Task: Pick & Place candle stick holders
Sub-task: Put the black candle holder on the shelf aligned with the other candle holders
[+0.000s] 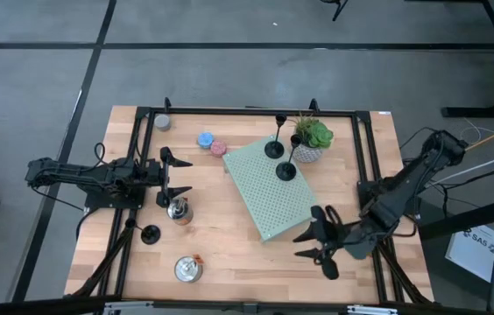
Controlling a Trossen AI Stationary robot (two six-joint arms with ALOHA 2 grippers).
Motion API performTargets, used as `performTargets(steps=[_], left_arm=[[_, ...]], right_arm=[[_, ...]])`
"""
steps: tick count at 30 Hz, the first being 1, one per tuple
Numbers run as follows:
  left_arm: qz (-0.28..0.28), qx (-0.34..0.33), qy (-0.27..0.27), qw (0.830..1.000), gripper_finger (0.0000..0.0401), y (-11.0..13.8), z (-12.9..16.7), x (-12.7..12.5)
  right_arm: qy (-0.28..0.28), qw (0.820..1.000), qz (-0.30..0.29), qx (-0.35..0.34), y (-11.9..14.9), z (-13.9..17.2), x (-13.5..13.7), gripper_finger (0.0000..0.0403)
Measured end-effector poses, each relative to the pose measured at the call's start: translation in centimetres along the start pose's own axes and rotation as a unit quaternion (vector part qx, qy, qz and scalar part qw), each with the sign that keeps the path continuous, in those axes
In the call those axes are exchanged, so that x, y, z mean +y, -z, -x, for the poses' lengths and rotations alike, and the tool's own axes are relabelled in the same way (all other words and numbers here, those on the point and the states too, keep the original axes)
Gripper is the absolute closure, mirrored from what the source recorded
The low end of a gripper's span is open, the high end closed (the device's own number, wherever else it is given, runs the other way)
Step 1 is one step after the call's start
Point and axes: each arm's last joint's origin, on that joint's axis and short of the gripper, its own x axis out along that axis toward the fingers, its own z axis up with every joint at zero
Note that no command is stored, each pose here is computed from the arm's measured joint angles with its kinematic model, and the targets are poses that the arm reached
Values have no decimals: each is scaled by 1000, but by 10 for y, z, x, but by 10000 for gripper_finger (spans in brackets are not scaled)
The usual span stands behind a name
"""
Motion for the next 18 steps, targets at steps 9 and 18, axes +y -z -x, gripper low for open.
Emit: performTargets(steps=[9, 18], left_arm=[[0, 0, 0, 1000, 33, 0, 0, 0], [0, 0, 0, 1000, 33, 0, 0, 0]], right_arm=[[50, 992, 52, -108, -15, -28, -1, 231], [12, 980, 105, -170, -32, -44, -3, 231]])
